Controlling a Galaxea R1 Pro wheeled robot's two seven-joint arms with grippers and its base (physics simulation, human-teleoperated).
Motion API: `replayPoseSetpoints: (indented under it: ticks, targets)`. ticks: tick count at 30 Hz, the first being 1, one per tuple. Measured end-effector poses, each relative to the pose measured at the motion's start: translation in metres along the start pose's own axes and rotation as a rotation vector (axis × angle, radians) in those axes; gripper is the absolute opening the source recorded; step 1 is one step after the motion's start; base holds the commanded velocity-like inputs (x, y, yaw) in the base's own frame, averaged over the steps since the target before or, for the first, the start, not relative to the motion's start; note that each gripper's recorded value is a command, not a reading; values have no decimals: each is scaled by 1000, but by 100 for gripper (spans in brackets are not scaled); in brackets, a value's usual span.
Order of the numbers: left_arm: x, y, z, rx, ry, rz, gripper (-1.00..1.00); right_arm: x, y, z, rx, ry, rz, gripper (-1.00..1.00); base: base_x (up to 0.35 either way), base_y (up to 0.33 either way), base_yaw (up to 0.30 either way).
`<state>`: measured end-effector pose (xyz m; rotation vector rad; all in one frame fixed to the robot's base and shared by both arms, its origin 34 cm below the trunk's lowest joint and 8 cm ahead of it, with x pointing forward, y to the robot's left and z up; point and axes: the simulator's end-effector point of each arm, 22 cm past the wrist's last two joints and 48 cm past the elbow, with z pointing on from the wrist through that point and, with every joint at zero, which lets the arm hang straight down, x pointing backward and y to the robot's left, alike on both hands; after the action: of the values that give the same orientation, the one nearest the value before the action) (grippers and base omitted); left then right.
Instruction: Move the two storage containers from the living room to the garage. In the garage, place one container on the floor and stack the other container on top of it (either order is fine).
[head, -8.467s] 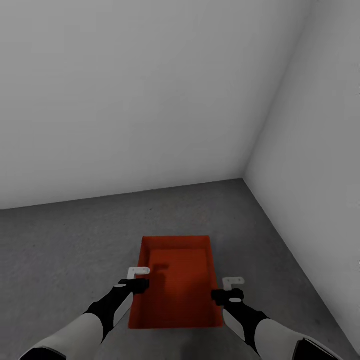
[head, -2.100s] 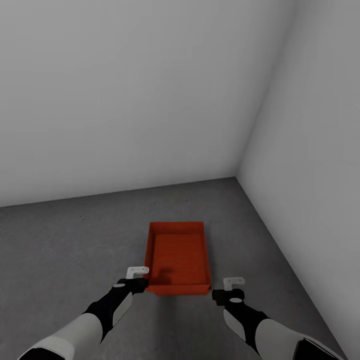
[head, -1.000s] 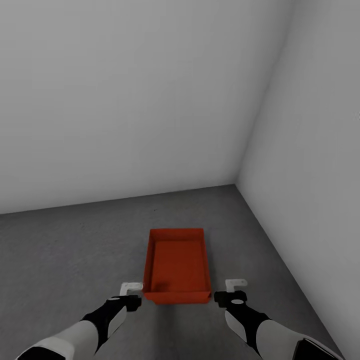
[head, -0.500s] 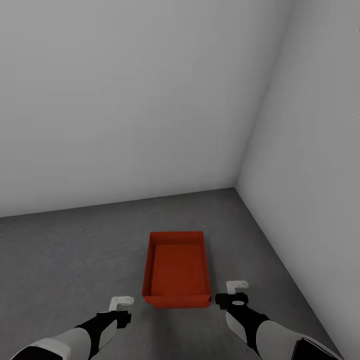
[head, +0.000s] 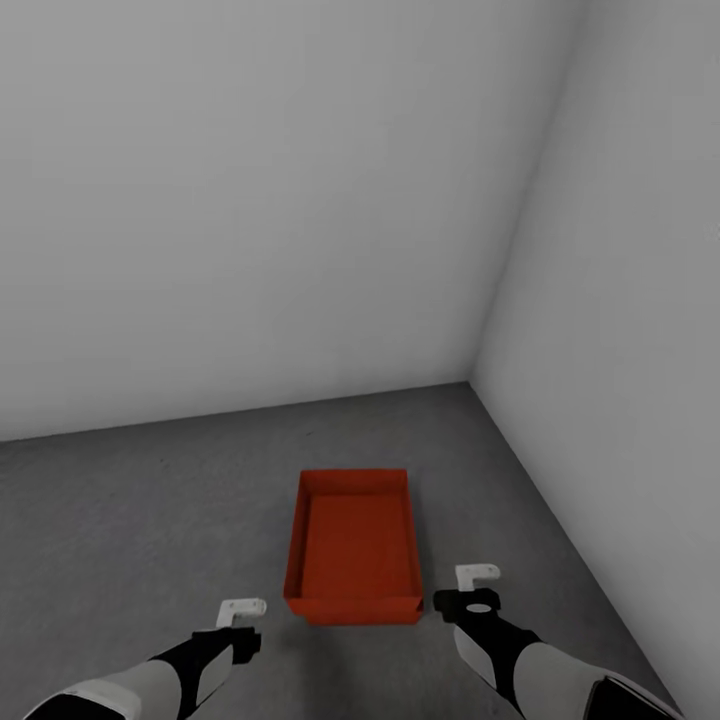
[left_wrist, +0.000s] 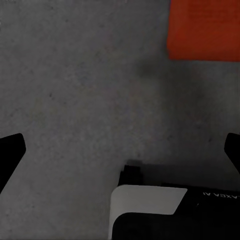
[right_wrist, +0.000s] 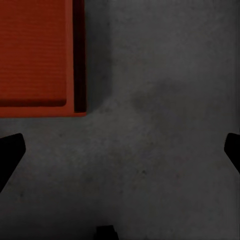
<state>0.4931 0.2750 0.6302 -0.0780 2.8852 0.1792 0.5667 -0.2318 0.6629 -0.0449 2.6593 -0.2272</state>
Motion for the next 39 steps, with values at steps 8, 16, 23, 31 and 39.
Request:
replayPoseSetpoints:
  ticks: [8,16,23,31,39]
  targets:
    - [1,1,-3,0,-5,1,100,0,-2,-3,4,1,-1,100,0,0,0]
    - [-4,2,-6,-1,-31,-5,100,-1,-2,-6,2,-4,-1,100,0,0,0]
    - [30,1,-7,0,2,0,100,-6,-2,-9,1,-15,1,100,0,0,0]
    - [68,5,-8,-4,44,6,100,-12,-3,-13,1,-27,3,100,0,0,0]
    - [82,7,-11,-7,33,2,100,-19,-3,-16,0,-40,5,100,0,0,0]
